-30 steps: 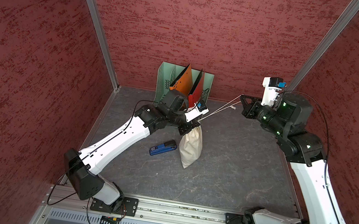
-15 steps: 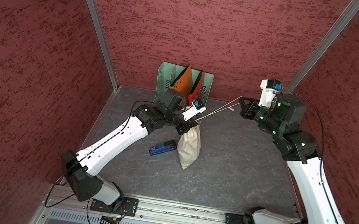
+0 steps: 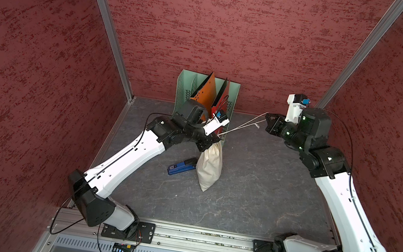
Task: Close the soil bag
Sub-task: Frap the soil bag at the center of the board.
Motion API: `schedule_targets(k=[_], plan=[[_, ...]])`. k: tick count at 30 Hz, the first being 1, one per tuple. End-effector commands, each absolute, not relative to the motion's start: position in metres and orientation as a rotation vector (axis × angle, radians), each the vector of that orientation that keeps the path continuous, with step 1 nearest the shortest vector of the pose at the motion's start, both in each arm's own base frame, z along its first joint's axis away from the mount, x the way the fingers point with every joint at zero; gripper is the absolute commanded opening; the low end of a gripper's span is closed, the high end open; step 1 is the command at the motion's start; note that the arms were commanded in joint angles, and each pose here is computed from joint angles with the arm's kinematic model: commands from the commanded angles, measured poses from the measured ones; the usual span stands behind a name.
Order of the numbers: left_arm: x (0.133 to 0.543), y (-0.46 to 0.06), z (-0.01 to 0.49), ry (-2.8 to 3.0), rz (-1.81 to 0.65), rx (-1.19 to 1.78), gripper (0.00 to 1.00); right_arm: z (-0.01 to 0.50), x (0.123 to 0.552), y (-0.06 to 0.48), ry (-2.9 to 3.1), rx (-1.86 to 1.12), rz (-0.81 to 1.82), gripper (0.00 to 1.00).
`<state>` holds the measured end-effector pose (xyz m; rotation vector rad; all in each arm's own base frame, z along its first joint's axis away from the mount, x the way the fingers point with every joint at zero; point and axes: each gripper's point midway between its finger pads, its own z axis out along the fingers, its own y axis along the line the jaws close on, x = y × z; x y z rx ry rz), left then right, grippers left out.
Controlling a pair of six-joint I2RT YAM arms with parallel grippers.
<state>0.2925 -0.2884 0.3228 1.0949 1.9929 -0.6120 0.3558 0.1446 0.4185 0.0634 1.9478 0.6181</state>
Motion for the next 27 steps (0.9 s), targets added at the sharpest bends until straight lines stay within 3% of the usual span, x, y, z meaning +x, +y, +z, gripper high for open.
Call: schedule_targets(k=[1, 27], plan=[[0.293, -0.285, 0.371, 1.866, -0.631, 1.031, 0.0, 0.416, 0.359, 0.145, 1.932, 0.073, 0.635, 0.0], [0.308, -0.28, 0.389, 1.835, -0.663, 0.931, 0.0, 0.313, 0.332, 0.176, 2.154, 0.019, 0.847, 0.0]])
